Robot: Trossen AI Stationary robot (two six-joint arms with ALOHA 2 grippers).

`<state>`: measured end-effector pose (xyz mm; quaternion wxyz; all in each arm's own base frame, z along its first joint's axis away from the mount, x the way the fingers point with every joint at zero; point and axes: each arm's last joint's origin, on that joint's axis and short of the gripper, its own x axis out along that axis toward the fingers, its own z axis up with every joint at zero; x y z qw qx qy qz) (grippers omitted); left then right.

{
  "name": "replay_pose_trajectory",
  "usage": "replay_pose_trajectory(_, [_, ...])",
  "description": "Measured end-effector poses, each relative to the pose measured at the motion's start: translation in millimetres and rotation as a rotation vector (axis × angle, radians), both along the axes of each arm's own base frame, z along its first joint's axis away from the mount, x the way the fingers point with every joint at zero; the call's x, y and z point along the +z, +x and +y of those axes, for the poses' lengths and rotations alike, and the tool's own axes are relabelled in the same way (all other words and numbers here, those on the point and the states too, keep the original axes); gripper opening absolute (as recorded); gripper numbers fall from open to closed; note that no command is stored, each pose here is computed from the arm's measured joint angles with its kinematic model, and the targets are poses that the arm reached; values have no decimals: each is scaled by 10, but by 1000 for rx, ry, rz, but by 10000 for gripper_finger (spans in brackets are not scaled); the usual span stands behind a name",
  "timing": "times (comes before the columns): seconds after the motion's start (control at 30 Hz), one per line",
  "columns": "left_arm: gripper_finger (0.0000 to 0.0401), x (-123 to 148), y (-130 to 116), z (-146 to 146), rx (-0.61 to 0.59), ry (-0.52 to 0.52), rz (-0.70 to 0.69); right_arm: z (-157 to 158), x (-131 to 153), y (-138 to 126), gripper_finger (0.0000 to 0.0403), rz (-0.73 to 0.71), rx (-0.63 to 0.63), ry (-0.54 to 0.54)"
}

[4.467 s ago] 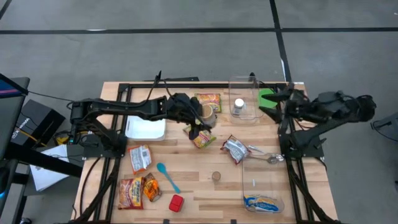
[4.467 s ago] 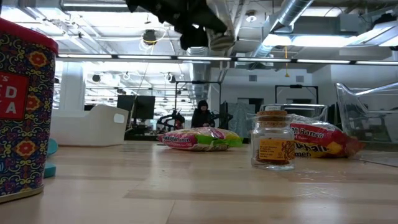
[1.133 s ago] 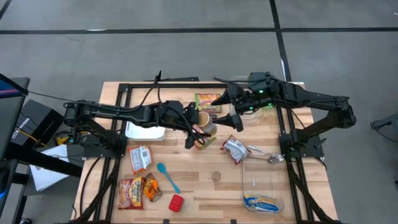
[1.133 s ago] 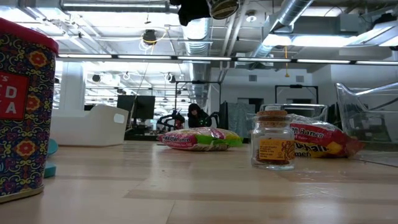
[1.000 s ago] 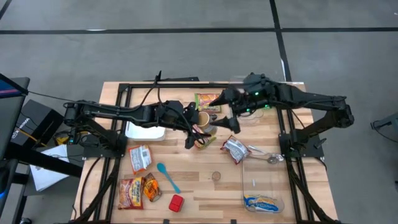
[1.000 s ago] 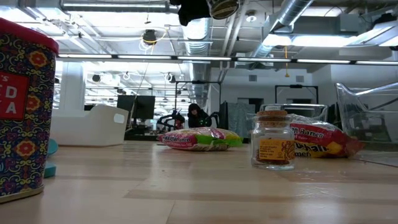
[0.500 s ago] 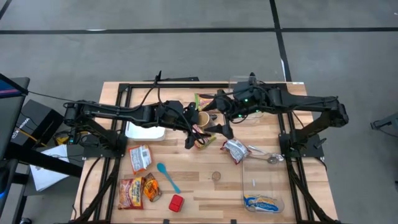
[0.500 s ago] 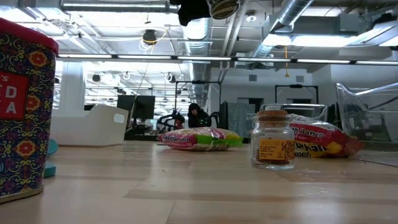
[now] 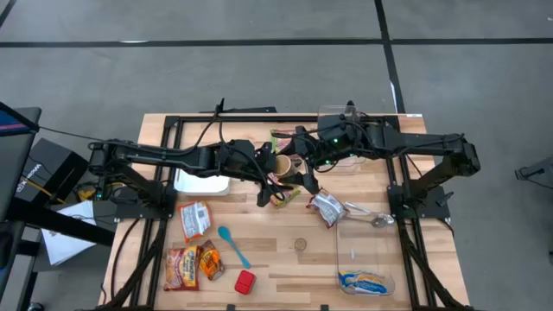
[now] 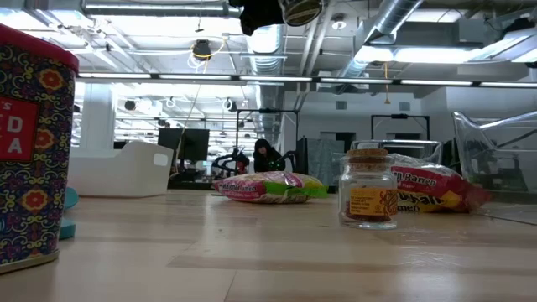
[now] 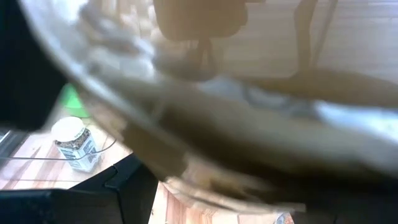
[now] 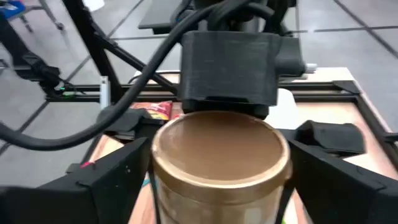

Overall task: Pick & Place Food Item
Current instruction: Put the gold seasoning bottle into the top transparent bin

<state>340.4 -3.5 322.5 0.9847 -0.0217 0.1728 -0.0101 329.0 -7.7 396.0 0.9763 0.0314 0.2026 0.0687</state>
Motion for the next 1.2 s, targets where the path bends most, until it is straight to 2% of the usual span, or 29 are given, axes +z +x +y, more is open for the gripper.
replay_pose_trajectory(0.2, [270,3,1,-1,-3,-6,-2,1,0,0,281,1,1,3])
replay_pose_trajectory(0.27, [270,4,1,-2,-3,-9,-2,1,-1,0,268,1,1,4])
replay_pose_trajectory(0.53, [282,5,1,1,16,-19,-3,1,0,0,268,1,1,8])
replay_pose_trajectory(0.67, [326,25,-19,35,72,-69,-4,-7,-4,-2,268,7,-10,9])
replay_pose_trajectory(0.87, [391,219,-212,57,118,-8,-33,-43,-27,-24,268,38,-20,12])
replay_pose_trajectory(1.03, [385,251,-393,109,145,1,52,-88,28,-156,268,60,-52,-5])
replay_pose_trajectory(1.2, [367,305,-434,103,138,-2,28,-194,297,-449,268,-41,-124,-26])
